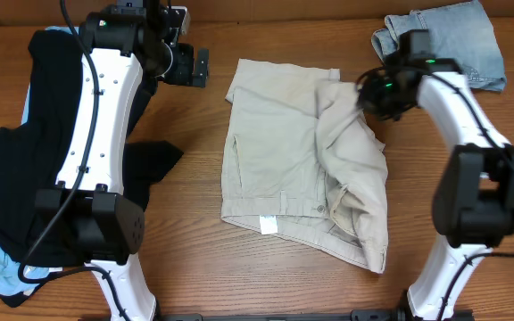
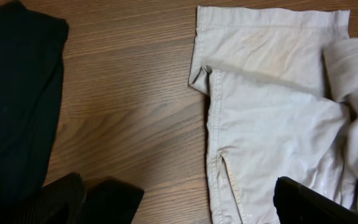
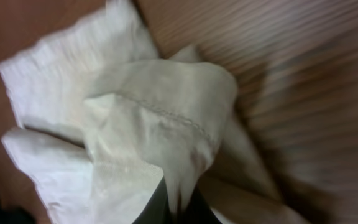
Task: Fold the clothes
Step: 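Pull the shorts leg rightward with the right gripper to spread it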
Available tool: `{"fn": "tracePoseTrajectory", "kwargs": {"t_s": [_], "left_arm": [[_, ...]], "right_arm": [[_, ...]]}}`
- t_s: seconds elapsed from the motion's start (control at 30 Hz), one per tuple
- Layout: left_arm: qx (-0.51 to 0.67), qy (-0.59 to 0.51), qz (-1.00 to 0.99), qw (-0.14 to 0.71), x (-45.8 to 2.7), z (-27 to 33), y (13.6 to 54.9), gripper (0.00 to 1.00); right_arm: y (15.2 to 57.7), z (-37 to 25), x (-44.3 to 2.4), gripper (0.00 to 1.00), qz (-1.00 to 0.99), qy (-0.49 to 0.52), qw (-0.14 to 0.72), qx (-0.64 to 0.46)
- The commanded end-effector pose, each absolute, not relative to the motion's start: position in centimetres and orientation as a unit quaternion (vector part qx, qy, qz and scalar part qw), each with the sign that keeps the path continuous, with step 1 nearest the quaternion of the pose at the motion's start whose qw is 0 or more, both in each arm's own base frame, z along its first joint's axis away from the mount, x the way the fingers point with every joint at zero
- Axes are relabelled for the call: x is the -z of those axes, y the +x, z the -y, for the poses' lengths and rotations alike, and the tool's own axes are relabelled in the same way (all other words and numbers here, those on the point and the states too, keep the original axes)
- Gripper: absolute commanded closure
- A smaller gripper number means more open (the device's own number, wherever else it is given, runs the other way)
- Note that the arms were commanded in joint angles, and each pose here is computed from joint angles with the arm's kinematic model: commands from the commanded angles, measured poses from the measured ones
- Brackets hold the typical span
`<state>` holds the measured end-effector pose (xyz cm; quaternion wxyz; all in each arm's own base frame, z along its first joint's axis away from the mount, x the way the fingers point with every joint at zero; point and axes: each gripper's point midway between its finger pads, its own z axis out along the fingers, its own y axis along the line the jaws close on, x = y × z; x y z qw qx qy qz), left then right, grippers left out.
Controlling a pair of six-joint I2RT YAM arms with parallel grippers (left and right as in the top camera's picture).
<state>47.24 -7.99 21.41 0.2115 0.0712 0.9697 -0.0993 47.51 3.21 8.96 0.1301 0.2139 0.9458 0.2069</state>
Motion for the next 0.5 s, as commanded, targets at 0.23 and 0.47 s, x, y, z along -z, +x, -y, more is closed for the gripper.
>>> {"fn": "tracePoseTrajectory", "kwargs": {"t_s": [0.23,0.47], "left_arm": [[0.097,0.083,-0.971,0.204,-20.3,7.9,47.3,0.00],[0.101,0.118,-0.970,0.185,-17.9,10.6,46.6,0.00]], "right_arm": [[45.5,14.6,-19.1,0.94,-0.890,0.351,0.268,-0.115],[42.0,21.2,-17.0,0.80,-0.854,0.452,0.251,-0.053]]}}
